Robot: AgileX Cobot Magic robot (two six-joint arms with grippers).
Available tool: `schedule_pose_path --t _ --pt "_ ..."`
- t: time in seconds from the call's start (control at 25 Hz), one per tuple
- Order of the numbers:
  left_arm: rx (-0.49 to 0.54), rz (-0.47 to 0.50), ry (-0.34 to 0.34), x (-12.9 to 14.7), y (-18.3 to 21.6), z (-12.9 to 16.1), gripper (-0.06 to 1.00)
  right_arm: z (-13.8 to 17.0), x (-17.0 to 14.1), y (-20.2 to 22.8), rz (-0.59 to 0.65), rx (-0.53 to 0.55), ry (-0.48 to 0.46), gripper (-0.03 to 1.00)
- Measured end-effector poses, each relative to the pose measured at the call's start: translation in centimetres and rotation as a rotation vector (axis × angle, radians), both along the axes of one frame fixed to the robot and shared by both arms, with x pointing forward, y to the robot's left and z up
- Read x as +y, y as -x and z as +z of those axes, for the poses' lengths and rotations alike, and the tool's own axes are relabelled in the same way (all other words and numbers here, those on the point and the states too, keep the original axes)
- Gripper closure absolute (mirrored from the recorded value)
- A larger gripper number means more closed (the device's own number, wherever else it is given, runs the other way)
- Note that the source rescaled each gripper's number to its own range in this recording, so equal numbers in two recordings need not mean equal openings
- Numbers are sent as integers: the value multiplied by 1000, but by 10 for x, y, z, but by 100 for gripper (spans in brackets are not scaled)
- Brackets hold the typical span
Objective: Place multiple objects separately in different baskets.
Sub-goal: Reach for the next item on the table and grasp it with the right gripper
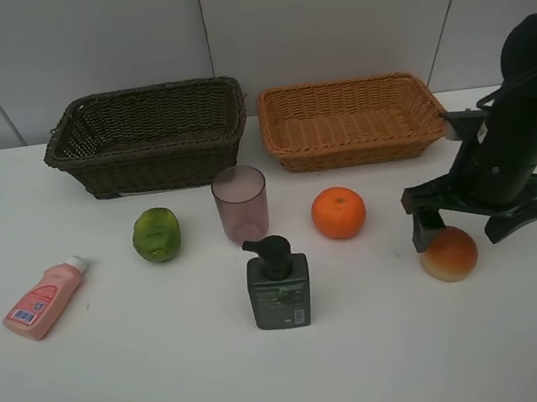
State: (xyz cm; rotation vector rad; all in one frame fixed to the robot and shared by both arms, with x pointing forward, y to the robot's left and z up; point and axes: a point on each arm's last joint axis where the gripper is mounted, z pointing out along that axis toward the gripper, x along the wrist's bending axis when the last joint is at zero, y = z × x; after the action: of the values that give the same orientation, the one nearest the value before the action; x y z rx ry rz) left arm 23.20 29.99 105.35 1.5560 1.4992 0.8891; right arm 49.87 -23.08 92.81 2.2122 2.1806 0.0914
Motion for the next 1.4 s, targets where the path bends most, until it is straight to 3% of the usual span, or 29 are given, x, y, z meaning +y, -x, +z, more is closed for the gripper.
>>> schedule_pose_path --t 0.8,1.08,1.4 --pt "0 0 0 0 0 0 -3 -2 7 -2 -48 -38 -12 5" --pt "0 0 0 0 0 0 -3 -25 10 -3 -41 42 14 5" --pt "0 0 0 0 0 0 -3 -29 11 -5 -40 33 10 5"
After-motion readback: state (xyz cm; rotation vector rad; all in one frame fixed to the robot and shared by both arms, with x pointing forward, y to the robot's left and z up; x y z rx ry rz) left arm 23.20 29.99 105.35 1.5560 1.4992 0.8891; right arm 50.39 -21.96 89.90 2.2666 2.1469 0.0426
